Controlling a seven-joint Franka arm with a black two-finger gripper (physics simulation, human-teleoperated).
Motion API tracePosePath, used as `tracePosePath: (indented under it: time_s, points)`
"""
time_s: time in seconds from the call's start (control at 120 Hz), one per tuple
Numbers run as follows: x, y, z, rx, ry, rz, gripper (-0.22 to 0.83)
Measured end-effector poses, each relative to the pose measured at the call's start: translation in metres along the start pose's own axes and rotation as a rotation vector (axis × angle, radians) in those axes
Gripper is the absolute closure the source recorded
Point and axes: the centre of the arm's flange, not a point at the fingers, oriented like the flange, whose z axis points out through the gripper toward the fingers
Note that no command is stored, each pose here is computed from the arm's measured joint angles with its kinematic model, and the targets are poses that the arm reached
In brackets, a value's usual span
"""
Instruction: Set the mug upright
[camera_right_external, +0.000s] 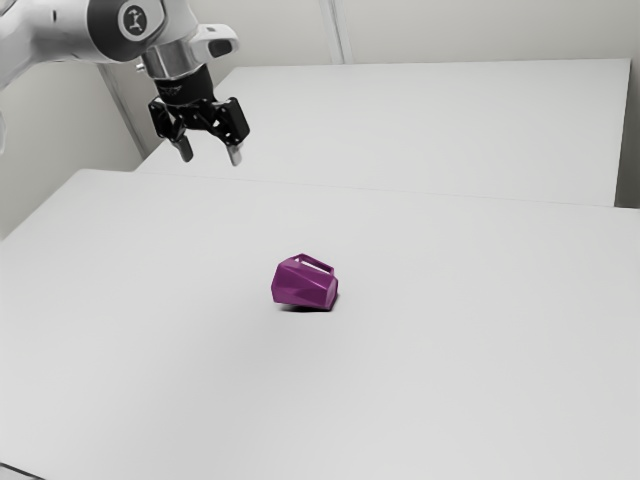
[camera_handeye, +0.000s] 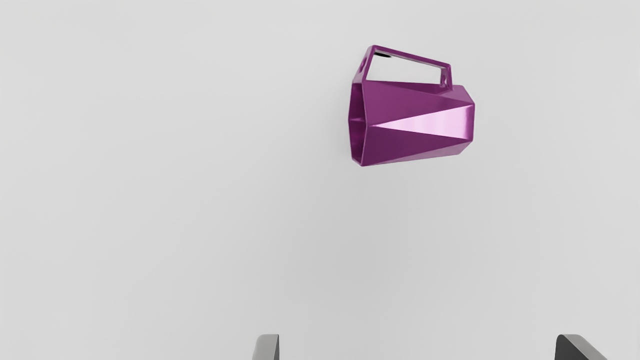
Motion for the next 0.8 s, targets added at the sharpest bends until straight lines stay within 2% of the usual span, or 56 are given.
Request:
tracePosePath:
  time_s: [0.267, 0.617, 0.8]
  points:
    - [0.003, 0.004, 0.005, 0.003, -0.007, 0.002, 0.00]
    - [0.030, -0.036, 0.053, -0.034, -0.086, -0.063, 0.00]
    - [0.034, -0.039, 0.084, -0.101, -0.129, -0.060, 0.00]
